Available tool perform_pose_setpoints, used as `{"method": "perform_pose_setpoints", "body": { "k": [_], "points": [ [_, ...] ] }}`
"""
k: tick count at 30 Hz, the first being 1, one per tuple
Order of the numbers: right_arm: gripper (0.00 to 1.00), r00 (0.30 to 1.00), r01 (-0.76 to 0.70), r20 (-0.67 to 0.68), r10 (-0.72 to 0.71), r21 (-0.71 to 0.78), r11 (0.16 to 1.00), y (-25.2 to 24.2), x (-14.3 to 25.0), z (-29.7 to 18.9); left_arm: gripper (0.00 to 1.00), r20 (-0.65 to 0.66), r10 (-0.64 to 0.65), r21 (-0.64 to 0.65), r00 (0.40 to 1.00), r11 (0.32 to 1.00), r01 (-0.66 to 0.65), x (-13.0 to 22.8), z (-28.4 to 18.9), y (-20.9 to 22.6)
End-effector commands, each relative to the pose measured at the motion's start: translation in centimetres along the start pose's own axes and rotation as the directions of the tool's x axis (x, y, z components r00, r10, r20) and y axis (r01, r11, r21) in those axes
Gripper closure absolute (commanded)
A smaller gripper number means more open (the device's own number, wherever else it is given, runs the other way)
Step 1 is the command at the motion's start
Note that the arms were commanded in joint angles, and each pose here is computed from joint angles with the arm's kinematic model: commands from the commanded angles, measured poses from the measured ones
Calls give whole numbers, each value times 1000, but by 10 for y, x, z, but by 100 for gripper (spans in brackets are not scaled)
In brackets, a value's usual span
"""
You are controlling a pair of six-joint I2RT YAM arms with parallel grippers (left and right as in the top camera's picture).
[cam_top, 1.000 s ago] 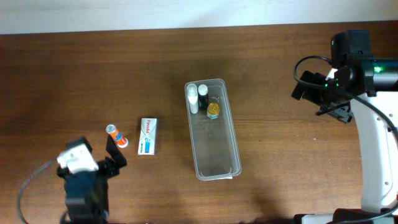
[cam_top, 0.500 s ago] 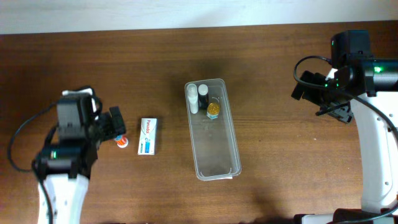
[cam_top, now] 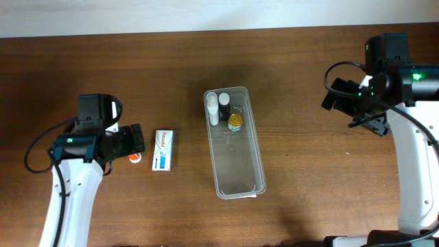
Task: Pack container
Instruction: 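Reach the left gripper to the orange tube and grasp it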
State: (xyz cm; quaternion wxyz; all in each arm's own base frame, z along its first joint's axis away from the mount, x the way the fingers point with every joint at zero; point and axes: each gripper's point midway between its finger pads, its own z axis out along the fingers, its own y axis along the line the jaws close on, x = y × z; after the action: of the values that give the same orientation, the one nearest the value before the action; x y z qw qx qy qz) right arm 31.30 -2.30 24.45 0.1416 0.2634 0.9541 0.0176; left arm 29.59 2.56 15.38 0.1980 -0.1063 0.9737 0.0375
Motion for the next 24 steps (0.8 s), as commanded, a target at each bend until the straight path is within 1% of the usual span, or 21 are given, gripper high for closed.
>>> {"method": "perform_pose_setpoints", "body": {
  "k": [1, 2, 4, 5, 7, 12, 19, 23, 24],
  "points": [
    [2, 1000, -19, 12, 20, -6, 1000, -1, -2, -4, 11, -37, 16, 10, 999, 1000, -15, -1, 7, -3],
    [2, 1000, -19, 12, 19, -6, 1000, -1, -2, -4, 23, -68, 19, 13, 998, 1000, -18, 3, 13, -4],
    [2, 1000, -19, 11, 20, -6, 1000, -1, -2, -4, 25, -88, 21, 10, 996, 1000, -20, 5, 17, -4],
    [2, 1000, -19, 11, 20, -6, 1000, -1, -2, -4, 30, -104, 22, 7, 994, 1000, -22, 6, 23, -4],
    [2, 1000, -19, 11, 19, -6, 1000, -1, -2, -4, 36, -124, 24, 4, 992, 1000, -24, 8, 29, -5],
    [2, 1000, -19, 11, 20, -6, 1000, -1, -2, -4, 39, -154, 27, -1, 988, 1000, -27, 10, 39, -5],
    [2, 1000, -19, 11, 20, -6, 1000, -1, -2, -4, 39, -92, 25, 5, 995, 1000, -25, -5, 42, -7],
    [1, 1000, -19, 11, 20, -6, 1000, -1, -2, -4, 46, -77, 32, 9, 997, 999, -32, -9, 42, -8],
    [1, 1000, -19, 11, 20, -6, 1000, -1, -2, -4, 52, -80, 33, 11, 996, 999, -32, -8, 42, -9]
  ]
}}
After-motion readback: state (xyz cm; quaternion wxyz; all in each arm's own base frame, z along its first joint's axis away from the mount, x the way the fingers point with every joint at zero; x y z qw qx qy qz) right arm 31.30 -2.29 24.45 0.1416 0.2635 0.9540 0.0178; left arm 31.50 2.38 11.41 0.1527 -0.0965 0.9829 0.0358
